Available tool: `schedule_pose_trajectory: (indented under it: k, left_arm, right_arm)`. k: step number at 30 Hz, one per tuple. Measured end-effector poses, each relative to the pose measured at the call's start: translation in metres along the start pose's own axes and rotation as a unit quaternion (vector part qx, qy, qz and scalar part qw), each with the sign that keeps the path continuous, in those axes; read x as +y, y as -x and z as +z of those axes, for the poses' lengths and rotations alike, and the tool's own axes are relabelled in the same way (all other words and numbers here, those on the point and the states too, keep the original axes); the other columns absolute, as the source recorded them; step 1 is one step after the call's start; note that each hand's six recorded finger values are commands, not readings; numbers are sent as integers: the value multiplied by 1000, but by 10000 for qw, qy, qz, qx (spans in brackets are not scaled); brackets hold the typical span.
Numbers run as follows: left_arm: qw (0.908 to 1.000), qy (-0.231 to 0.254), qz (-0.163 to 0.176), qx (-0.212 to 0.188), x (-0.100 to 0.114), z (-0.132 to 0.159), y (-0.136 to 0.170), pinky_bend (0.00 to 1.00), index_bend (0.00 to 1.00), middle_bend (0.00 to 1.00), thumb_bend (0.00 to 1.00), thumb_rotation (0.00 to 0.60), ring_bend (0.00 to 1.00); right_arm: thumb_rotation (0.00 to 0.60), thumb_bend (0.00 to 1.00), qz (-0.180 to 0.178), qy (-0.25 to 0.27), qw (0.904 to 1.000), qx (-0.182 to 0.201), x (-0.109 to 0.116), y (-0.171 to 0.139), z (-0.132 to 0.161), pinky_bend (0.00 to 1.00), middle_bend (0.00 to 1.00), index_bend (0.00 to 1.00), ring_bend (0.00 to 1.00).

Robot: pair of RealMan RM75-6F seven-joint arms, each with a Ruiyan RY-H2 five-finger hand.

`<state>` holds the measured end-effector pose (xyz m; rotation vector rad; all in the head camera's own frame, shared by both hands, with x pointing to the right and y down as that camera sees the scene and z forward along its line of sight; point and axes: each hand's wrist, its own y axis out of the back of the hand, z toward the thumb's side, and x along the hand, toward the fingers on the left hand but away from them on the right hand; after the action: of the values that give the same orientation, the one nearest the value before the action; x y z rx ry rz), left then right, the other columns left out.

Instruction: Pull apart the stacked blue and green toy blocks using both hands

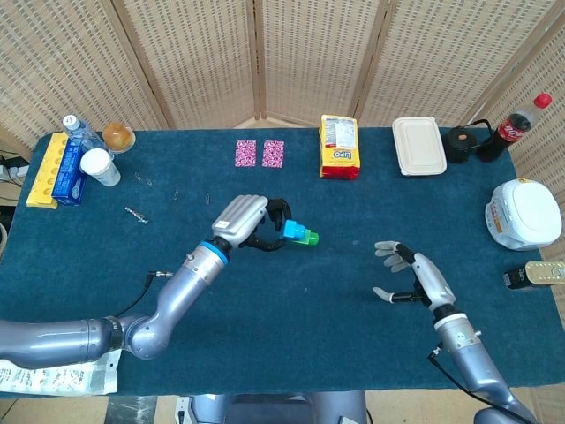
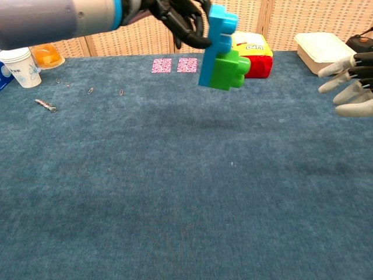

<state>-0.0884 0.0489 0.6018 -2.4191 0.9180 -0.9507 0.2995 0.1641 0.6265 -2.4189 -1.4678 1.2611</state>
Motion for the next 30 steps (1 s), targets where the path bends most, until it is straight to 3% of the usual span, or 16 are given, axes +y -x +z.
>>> schedule_pose_trajectory:
  k: [20,30]
  left_arm:
    - [9973,732,-32,37,-47,54,-31,510,762,614,338,600,478]
    - [9971,764,-38,-19,-61,63,-33,510,762,614,338,600,477]
  right_arm:
    - [600,254,232,531,9981,-213,-29,42,11,363,309,211,371]
    - [600,254,285,807,9960,-244,-31,55,21,431,465,390,505]
